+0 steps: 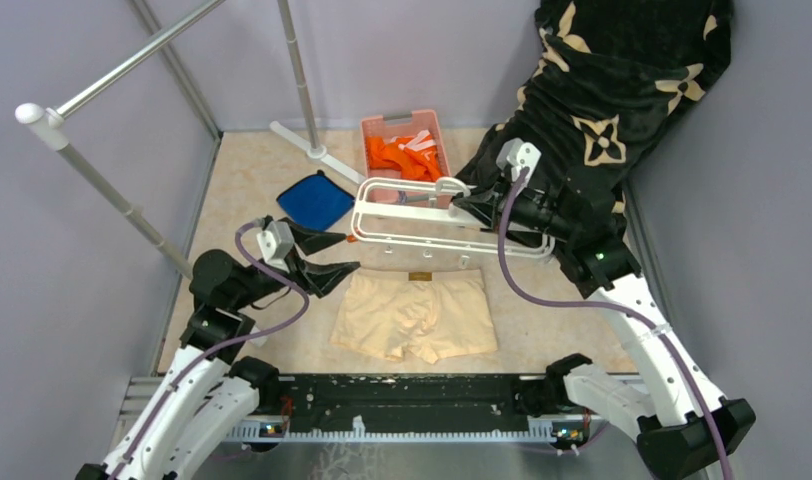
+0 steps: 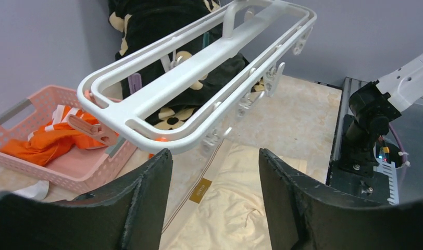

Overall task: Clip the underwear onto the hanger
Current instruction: Place the hanger at the center of the board.

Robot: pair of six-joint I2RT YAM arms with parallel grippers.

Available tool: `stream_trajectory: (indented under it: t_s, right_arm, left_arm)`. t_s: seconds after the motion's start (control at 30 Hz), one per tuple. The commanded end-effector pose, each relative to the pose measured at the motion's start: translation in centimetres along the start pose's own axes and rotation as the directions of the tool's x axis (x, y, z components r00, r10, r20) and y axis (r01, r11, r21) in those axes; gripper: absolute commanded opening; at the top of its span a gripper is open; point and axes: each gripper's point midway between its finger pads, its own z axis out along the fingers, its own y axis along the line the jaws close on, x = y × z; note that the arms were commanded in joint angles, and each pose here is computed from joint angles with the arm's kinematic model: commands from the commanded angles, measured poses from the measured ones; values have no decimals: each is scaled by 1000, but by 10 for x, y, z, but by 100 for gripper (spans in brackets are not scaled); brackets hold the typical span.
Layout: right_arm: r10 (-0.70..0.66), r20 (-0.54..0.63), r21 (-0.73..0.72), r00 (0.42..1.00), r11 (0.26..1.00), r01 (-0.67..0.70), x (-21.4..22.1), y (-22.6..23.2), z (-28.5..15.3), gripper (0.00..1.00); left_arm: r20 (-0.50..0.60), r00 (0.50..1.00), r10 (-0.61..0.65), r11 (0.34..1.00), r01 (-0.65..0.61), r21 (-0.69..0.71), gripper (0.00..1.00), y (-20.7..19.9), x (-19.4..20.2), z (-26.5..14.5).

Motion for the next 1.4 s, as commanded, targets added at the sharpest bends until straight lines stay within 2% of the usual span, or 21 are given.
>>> stream_trajectory:
  t_s: [0.0,0.27,0.43,0.5,0.6,0.7,0.87,1.03,1.07,1.17,1.3,1.37]
  right_arm:
    - [-82,129,66,988,995,74,-43,-12,0,0]
    - [-148,122,69,981,988,141,-43,-11,-4,0]
    - [-241,139,37,960,970,239,-49,2,-13,0]
    - [-278,146,13,949,960,279,-50,9,-16,0]
    - [-313,160,-30,936,946,322,-52,20,-21,0]
    - [-327,178,-65,928,937,342,-56,30,-26,0]
    - [-349,184,-142,919,915,377,-64,49,-35,0]
    - [-355,174,-221,919,895,388,-70,69,-49,0]
    - [-354,181,-232,917,891,390,-72,73,-51,0]
    - [-348,223,-251,910,882,399,-81,82,-55,0]
    - [-335,269,-268,903,874,405,-89,88,-56,0]
    - [-325,281,-283,903,871,402,-91,90,-56,0]
  left_arm:
    - [50,999,14,999,-17,48,69,-9,-18,1]
    - [81,996,49,998,-47,-28,74,-2,-19,-7]
    - [68,985,159,985,-163,56,76,-25,-21,-21]
    - [74,976,204,977,-207,44,77,-28,-26,-28]
    - [55,973,222,973,-218,-68,76,-14,-30,-36]
    - [16,986,163,957,-154,-246,73,17,-25,-42]
    - [0,998,58,877,-50,-479,69,57,-10,-57]
    - [28,998,57,798,-29,-602,71,75,-9,-74]
    - [25,998,58,796,-31,-604,71,76,-8,-74]
    - [13,998,55,845,-39,-533,71,67,-4,-62]
    - [25,995,93,940,-80,-332,72,39,-1,-38]
    - [44,992,115,966,-102,-236,73,24,-2,-31]
